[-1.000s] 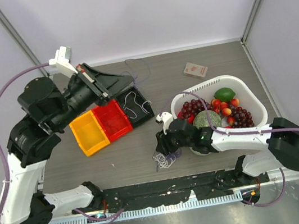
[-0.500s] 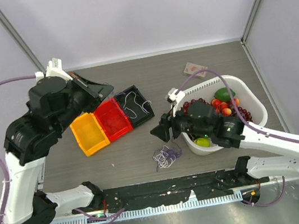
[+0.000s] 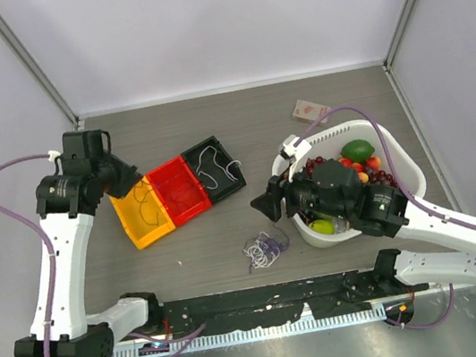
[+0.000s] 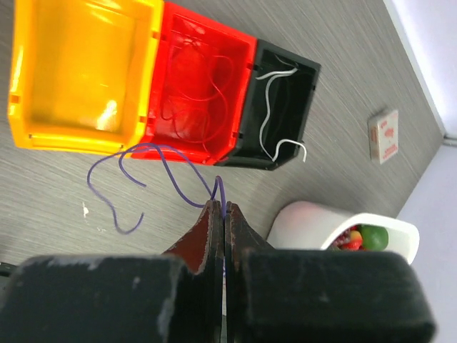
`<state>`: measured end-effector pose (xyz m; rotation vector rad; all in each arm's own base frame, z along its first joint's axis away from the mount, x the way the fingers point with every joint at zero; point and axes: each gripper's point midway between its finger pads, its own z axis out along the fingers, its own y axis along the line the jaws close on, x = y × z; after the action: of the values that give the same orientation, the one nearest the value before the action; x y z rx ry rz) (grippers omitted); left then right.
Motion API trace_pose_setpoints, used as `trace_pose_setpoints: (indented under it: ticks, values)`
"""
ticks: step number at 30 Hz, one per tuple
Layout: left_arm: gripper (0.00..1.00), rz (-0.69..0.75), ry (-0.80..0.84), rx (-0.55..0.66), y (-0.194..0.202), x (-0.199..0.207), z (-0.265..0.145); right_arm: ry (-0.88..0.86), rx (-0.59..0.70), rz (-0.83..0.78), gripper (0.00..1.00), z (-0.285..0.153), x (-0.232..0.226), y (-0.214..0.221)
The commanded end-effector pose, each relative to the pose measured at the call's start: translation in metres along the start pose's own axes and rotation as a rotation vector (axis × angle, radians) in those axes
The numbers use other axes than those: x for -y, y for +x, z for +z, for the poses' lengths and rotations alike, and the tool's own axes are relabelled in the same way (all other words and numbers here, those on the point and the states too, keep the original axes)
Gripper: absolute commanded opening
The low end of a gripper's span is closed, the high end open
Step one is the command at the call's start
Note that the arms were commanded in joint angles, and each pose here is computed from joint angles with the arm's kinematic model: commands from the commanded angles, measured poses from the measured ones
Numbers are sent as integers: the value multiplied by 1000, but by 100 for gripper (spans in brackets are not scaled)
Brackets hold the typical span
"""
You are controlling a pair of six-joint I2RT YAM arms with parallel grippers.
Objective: Untangle the cables
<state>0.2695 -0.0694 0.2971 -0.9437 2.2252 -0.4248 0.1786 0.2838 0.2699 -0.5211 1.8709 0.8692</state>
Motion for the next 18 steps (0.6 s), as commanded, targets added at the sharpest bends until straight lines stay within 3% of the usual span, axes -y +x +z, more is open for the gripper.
trace_pose_setpoints:
  ticks: [1,10,15,16,17,18]
  values:
    - [0,-29,33,-7,-8,-7,8,10,58,13,63,-11,0,-15]
    - [0,-120,-65,-44,-16,-44,56,27,65,8,63,-16,4,-16]
    - [1,-100,-139,-72,-15,-63,81,29,55,11,63,-16,5,-13]
    - [9,-94,-151,-82,-14,-66,84,31,52,10,63,-16,5,-12]
    - [34,-77,-154,-94,-13,-67,87,34,52,12,63,-17,7,-11]
    - [43,-72,-148,-91,-13,-67,86,38,49,10,63,-17,8,-10]
